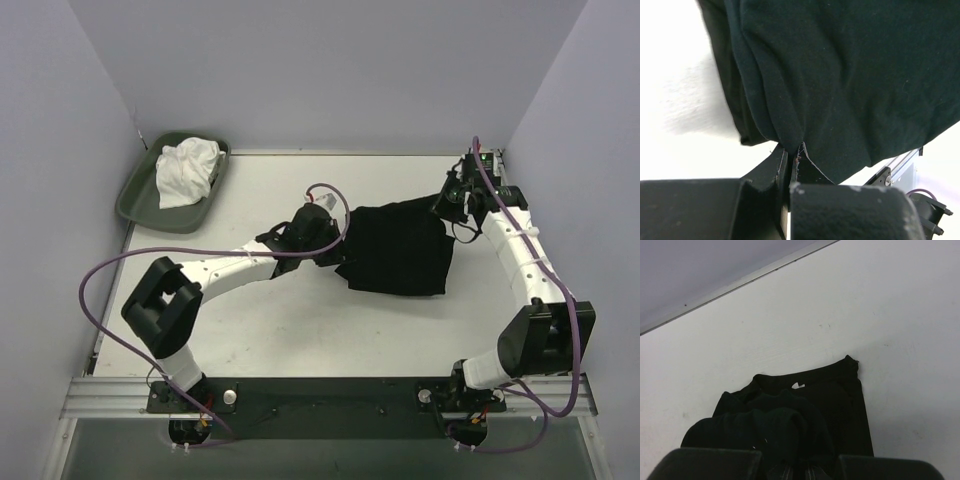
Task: Fold and stack the t-shirts
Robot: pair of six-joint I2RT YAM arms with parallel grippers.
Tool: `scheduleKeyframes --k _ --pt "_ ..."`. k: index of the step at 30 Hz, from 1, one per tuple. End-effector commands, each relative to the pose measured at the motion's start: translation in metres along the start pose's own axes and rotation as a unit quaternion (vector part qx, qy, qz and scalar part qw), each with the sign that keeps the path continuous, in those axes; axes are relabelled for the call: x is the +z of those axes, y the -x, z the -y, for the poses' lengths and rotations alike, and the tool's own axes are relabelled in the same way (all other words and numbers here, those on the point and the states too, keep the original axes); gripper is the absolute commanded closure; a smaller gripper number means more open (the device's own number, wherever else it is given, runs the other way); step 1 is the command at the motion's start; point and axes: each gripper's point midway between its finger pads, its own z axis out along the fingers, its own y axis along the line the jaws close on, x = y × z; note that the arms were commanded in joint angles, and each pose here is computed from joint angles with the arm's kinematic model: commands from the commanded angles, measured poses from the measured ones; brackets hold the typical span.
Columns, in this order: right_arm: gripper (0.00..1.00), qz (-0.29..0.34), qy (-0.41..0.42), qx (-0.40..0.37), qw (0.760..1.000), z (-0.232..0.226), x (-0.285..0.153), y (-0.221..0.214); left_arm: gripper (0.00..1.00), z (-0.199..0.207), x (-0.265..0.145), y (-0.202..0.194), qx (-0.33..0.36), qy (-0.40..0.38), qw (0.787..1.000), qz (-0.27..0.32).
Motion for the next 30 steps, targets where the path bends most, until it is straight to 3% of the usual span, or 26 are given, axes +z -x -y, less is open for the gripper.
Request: scheduleKeyframes --k 1,20,30 --pt "1.0 0.037 0.027 0.014 0.999 -0.008 0.0 0.024 1.0 0.028 0.008 0.018 0.012 -0.035 0.999 0.03" --pt "1.0 -0.007 0.009 0.028 1.0 0.012 0.063 0.007 1.0 0.001 0.048 0.006 0.024 -0.003 1.0 0.017" --pt "1.0 -0.028 -0.034 0.036 0.998 0.038 0.107 -0.021 1.0 -0.037 0.072 -0.013 0.028 0.032 0.999 0.007"
